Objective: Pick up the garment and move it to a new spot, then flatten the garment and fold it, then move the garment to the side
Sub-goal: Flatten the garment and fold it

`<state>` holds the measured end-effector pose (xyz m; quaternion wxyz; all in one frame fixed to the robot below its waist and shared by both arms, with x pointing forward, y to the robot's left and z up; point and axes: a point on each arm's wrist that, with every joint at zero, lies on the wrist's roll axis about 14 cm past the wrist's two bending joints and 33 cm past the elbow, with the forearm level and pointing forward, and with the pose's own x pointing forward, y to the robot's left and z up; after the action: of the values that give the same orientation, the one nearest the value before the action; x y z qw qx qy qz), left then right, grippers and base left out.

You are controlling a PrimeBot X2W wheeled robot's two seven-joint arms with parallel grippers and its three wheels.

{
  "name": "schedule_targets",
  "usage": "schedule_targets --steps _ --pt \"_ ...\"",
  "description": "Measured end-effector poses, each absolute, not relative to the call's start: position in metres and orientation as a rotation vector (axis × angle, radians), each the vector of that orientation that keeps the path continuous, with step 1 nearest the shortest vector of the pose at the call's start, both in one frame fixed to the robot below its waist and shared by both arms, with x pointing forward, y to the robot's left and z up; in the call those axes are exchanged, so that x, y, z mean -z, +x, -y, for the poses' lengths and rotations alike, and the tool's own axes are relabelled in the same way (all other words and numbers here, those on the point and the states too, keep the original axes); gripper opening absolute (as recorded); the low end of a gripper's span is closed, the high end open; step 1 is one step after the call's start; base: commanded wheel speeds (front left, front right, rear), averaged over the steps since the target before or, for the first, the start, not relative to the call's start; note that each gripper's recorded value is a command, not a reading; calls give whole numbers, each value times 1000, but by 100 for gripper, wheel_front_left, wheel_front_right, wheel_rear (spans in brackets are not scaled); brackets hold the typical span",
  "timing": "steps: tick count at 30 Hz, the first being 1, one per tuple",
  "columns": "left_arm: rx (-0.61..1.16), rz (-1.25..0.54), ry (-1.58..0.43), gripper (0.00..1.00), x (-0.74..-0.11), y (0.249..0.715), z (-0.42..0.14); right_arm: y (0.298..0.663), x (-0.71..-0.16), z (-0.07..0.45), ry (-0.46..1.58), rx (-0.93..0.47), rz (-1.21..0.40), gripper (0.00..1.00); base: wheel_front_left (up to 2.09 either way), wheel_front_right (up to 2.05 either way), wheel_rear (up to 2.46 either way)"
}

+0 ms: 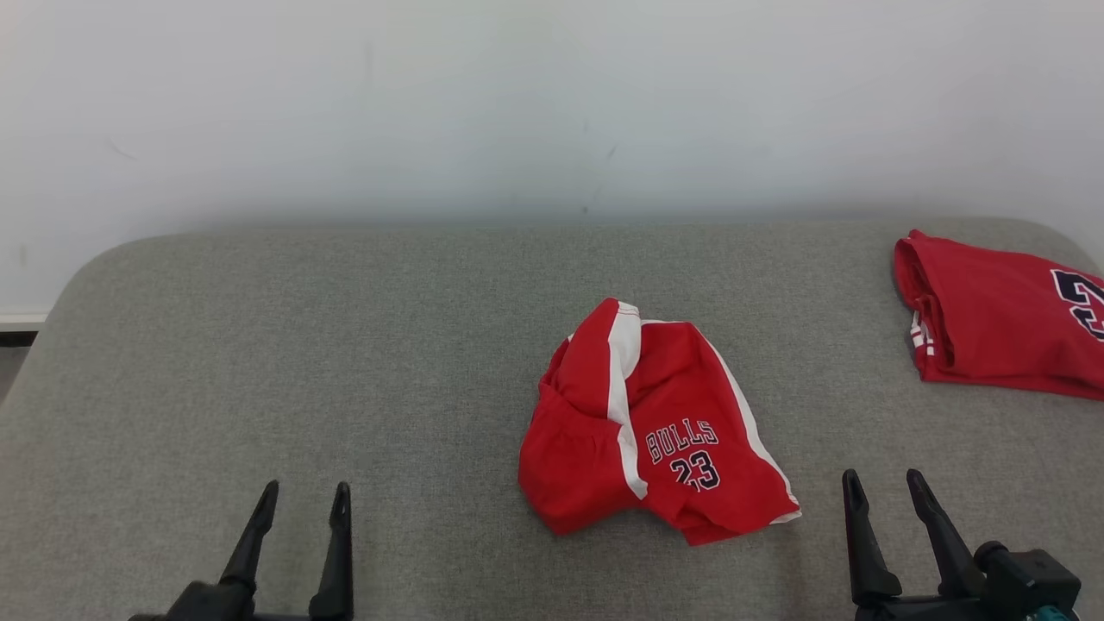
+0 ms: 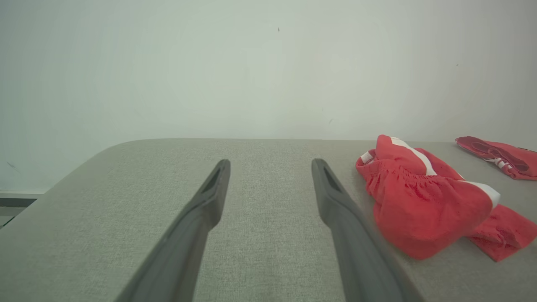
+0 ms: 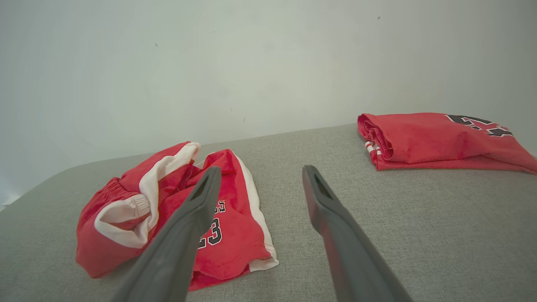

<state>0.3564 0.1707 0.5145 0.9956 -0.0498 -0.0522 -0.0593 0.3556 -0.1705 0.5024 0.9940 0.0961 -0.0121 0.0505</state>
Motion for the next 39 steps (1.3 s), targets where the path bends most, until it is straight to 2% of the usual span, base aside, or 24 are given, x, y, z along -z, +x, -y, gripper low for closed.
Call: schedule_targets --steps 15,23,30,37,38,39 --pt "521 137 -93 100 -553 413 -36 356 -497 184 211 -48 17 100 0 0 0" --pt "706 14 -61 100 -531 417 25 346 -491 212 212 45 16 100 0 0 0" --pt "781 -161 12 100 -489 415 47 336 -487 230 214 111 12 100 0 0 0" --pt "760 -299 109 100 -451 417 41 330 -483 239 216 148 10 100 0 0 0" --pt "752 -308 110 96 -449 418 39 330 -483 240 217 151 10 100 0 0 0" --pt "749 -313 106 73 -447 418 38 330 -483 241 218 154 10 100 0 0 0"
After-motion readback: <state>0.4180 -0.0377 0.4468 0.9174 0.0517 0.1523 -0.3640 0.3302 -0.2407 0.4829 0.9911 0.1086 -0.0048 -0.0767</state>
